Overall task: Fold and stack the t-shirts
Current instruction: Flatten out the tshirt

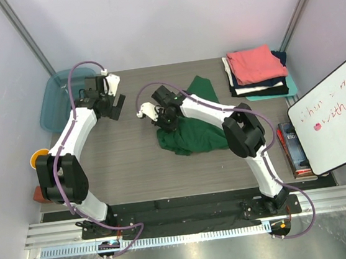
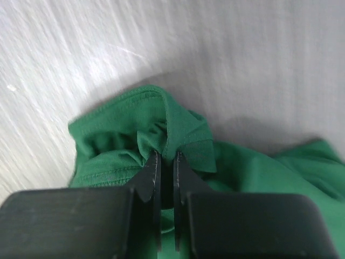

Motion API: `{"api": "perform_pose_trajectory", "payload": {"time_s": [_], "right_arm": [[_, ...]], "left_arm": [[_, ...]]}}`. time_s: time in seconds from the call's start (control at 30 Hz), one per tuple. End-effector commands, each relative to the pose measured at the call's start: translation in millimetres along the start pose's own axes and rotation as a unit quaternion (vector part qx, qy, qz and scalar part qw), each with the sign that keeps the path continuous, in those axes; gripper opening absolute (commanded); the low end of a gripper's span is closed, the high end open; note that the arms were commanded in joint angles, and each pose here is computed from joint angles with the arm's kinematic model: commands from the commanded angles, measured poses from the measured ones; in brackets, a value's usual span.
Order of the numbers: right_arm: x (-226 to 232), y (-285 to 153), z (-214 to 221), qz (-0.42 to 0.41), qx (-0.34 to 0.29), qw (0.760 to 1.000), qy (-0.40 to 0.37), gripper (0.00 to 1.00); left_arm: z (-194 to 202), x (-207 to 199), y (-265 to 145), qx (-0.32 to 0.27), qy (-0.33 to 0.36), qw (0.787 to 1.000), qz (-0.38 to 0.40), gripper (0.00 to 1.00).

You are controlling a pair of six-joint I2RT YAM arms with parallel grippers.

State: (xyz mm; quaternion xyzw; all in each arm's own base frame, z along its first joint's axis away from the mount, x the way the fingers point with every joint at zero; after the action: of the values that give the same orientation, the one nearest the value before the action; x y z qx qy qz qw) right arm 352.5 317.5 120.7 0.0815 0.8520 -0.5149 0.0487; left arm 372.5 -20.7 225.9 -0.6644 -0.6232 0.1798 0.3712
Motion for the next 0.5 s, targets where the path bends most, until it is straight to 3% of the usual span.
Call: {"api": "perform_pose_trajectory", "payload": {"time_s": [0.0,0.13,0.27,0.47], "right_arm": [[-36.4,-104.3,-38.5,0.151,-0.021,0.984,-0.092,0.01],[-63.1,-175.2,-53.3,0.3,-0.011,0.942,-0.147,0.01],[-85.7,-239.1,-72.8,0.447,-0.039,0.872,-0.194,0.01],[-98.1,-303.7,-111.1,0.559,-0.121,0.784,-0.24,0.01]], "left_arm": [[-11.4,-1.6,-0.7,-0.03,-0.007,0.999,0.025,1.0],[-13.6,-5.1,8.0,-0.025,-0.007,0.999,0.039,1.0],[-19.9,-7.9,17.4,-0.026,-0.009,0.998,0.051,1.0],[-37.9,-12.0,28.2,-0.036,-0.007,0.998,0.06,1.0]]}}
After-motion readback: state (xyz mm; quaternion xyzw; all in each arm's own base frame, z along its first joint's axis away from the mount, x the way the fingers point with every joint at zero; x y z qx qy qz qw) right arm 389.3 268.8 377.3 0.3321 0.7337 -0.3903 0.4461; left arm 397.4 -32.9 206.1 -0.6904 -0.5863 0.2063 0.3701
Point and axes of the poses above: each gripper's point midway between its finger pads, its own y axis out along the fingers, its own x axis along the line the jaws close on, z = x × y, the point moved 8 cm from there along -y, back along the fingers, and after that the axes turned 11 degrees about -y, right-handed, at the moved point
